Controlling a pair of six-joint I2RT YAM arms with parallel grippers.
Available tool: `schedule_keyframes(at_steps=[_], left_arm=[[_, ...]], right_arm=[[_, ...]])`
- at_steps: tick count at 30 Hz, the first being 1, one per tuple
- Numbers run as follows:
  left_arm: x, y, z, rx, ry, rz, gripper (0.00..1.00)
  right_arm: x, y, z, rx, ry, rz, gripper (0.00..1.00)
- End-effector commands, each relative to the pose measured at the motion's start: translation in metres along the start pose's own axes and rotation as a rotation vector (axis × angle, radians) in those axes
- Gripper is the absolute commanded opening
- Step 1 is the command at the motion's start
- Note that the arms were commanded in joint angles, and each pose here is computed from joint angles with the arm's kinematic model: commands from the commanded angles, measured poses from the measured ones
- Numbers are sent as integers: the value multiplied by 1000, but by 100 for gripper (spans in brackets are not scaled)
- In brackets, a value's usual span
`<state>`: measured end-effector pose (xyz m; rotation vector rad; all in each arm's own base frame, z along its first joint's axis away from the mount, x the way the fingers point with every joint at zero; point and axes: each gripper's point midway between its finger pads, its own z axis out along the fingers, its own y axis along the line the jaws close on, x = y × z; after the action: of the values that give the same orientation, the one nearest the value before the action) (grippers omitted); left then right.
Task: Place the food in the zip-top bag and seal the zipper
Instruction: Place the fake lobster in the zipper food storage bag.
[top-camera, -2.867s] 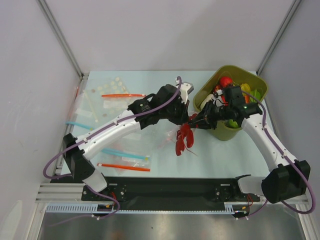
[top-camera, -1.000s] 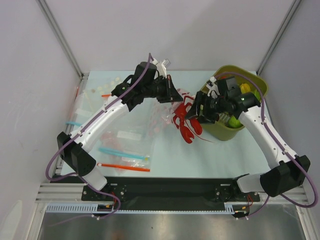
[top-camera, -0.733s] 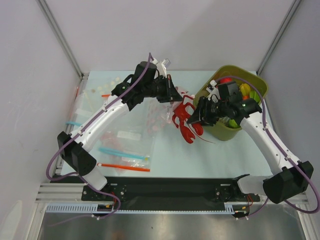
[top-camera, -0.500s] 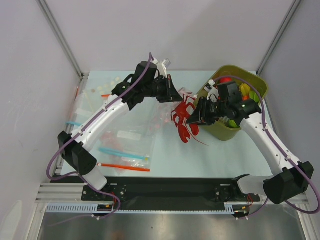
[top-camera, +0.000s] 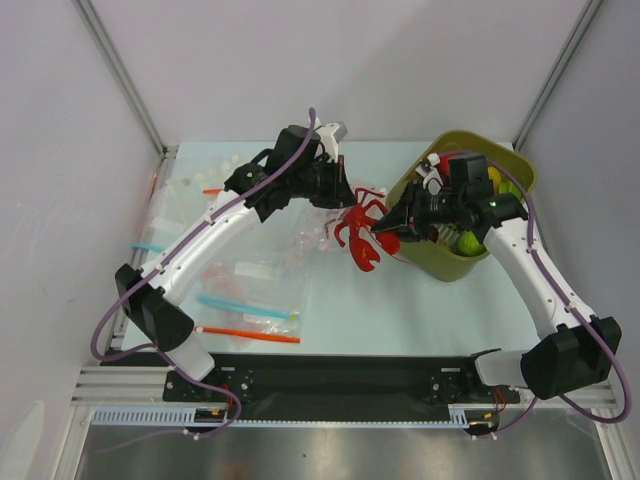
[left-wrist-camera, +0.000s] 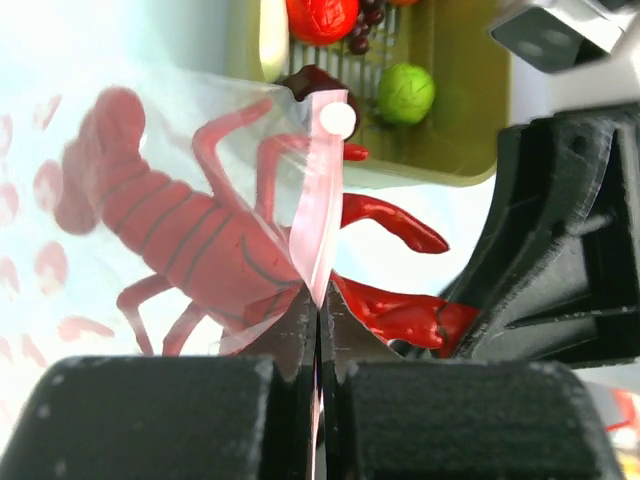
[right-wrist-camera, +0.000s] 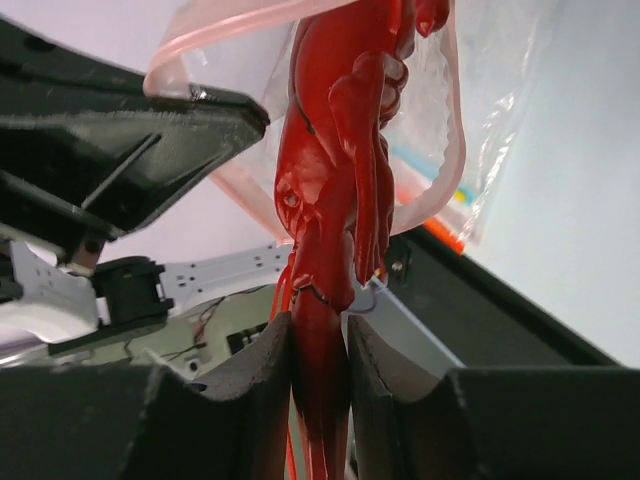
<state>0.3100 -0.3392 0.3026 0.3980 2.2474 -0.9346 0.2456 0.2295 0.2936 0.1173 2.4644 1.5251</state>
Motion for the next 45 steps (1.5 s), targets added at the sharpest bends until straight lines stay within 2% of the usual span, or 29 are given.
schedule_keyframes(at_steps=[1,6,12,16,22,28,35,39,40,41,43,45], left_arm=[[-16,-18,-17,-47,-68,184,0],[-19,-32,-17,-96,-93,364,0],[-8,-74,-29,41,-109,458,0],[-9,-86,-41,87,-134,400,0],[0,-89,-48,159,-144,191,0],[-2,-103,-56,261,-125,72,0],[-1,-117,-48,327,-80,-11,0],[-3,-111,-38,290,-49,-58,0],[-7,-108,-39,281,-48,-95,0],[-8,-103,-37,269,-46,-123,0],[-14,-91,-35,245,-49,-191,0],[-20,-79,-35,209,-63,-218,0]], right_arm=[[5,27,-5,-91,75,61,0],[11,37,-7,-143,113,87,0],[11,40,-8,-167,119,82,0],[-3,35,-12,-159,71,99,0],[-19,34,-15,-183,-1,107,0],[-33,24,-11,-177,-64,117,0],[-42,23,-3,-12,-157,36,1],[-44,25,-3,20,-191,2,18],[-46,24,-5,34,-210,-11,35],[-46,24,-7,47,-218,-20,40],[-45,24,-14,78,-239,-53,48],[-41,20,-18,106,-235,-63,51]])
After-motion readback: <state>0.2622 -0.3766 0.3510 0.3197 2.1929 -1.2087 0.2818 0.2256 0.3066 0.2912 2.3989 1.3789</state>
